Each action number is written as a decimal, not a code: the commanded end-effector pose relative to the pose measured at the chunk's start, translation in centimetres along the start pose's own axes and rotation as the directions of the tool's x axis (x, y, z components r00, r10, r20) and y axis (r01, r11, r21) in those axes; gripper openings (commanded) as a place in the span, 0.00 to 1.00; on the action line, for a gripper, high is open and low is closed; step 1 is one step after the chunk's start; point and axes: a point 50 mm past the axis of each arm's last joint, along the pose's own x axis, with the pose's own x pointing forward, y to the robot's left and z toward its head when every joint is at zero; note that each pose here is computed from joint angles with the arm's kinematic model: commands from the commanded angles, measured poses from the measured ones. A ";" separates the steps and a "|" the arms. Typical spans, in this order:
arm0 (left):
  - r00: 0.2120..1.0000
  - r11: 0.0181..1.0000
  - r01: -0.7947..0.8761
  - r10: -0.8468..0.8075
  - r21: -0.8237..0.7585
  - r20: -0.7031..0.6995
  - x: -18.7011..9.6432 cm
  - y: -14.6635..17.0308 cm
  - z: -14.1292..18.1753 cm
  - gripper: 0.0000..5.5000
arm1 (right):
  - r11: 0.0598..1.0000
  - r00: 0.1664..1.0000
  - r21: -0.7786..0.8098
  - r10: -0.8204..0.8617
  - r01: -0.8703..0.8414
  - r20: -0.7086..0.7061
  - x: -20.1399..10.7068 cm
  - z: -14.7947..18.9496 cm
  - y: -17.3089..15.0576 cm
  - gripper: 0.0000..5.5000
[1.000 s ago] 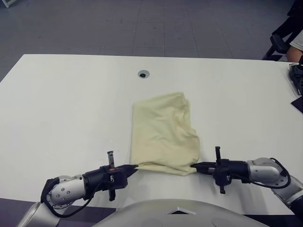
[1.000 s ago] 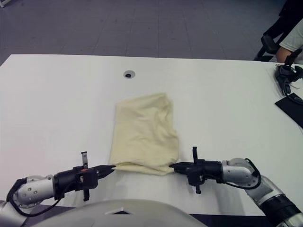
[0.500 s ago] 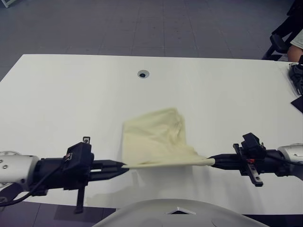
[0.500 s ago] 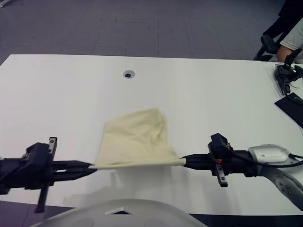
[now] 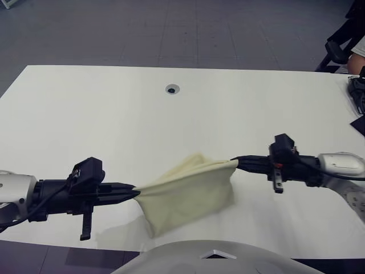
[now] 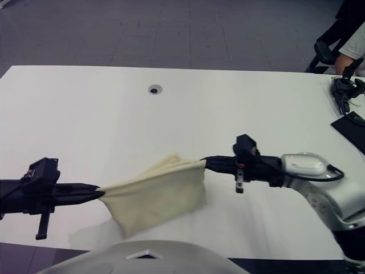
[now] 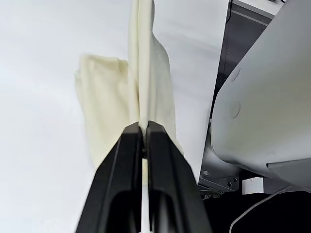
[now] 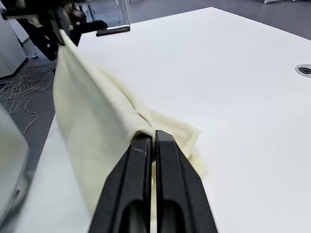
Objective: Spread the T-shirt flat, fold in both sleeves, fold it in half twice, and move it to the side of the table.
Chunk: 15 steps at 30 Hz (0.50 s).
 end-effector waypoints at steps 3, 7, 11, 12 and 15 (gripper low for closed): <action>0.997 0.998 -0.062 0.061 -0.029 -0.056 0.4 0.4 -1.9 0.00 | 0.993 0.992 -0.051 -0.111 0.108 -0.056 2.0 -2.0 -1.8 0.01; 0.981 0.985 -0.174 0.174 -0.001 -0.081 1.1 1.9 -3.2 0.00 | 0.992 0.992 -0.022 -0.125 0.124 -0.024 3.2 -2.2 -2.3 0.01; 0.976 0.980 -0.200 0.198 -0.007 -0.085 1.8 2.7 -4.0 0.00 | 0.983 0.983 0.014 -0.183 0.183 0.024 3.8 -2.1 -2.7 0.10; 0.978 0.981 -0.192 0.191 -0.013 -0.086 1.9 2.6 -4.1 0.00 | 0.978 0.977 0.031 -0.207 0.206 0.042 3.9 -1.9 -2.8 0.13; 0.960 0.966 -0.258 0.254 -0.027 -0.120 2.0 3.0 -4.9 0.08 | 0.969 0.969 0.044 -0.245 0.243 0.041 4.1 -1.9 -3.2 0.23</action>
